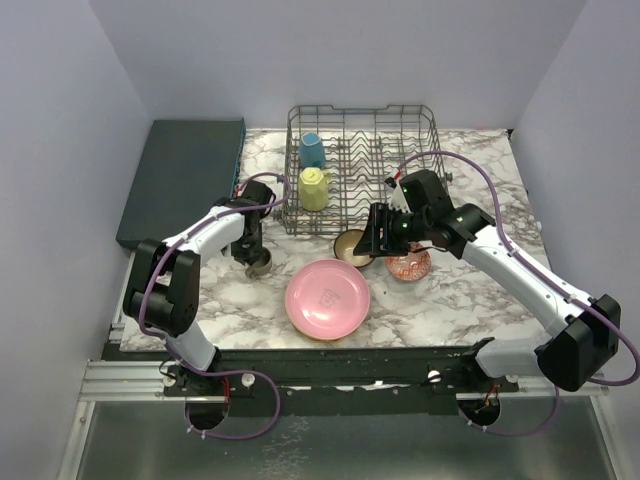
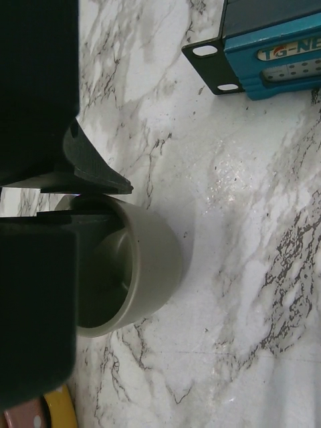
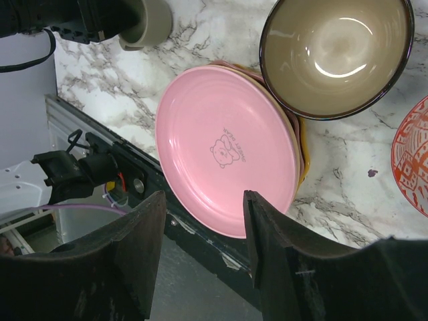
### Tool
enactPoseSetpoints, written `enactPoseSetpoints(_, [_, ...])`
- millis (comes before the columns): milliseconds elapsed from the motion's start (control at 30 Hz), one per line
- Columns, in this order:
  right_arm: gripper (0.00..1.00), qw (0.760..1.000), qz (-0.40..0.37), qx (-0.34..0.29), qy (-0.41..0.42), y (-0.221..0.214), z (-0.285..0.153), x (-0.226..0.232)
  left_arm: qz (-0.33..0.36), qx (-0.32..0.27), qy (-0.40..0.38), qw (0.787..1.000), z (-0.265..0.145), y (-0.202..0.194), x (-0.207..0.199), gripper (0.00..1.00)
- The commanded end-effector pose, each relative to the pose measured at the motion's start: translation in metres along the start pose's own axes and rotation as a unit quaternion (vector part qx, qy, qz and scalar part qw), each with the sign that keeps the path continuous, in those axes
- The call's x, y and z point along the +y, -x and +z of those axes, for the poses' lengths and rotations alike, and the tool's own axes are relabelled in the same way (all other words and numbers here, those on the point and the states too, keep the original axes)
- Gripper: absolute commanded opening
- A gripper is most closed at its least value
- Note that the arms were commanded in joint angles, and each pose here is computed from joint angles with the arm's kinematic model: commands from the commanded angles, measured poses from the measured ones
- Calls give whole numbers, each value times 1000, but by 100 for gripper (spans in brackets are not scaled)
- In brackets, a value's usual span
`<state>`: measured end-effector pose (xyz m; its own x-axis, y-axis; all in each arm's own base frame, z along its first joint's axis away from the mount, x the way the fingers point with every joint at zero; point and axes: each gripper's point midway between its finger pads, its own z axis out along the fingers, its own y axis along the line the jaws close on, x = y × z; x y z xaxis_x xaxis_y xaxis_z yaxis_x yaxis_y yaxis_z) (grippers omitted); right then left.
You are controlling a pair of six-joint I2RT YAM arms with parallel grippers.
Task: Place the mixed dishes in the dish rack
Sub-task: Pick up the cup at the center of the board.
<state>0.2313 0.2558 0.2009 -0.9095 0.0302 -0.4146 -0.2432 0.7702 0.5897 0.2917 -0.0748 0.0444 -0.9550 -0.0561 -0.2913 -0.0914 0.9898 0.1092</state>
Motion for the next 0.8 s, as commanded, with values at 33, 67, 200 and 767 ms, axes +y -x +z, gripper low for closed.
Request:
enactPoseSetpoints(33, [55,1000,-4,-12,0,2,0,1,-1,-8,4,1000,1,1,4,1])
enactPoseSetpoints(67, [55,1000,-4,-13,0,2,0,1,-1,-10,4,1000,0,2,4,0])
enactPoseSetpoints(200, [55,1000,-3,-12,0,2,0,1,-5,-27,-5,1000,-12,8,4,0])
enactPoseSetpoints(767, [56,999,-12,-23,-40,2,-11,-12,-26,-82,-146,986,-104,22,-37,0])
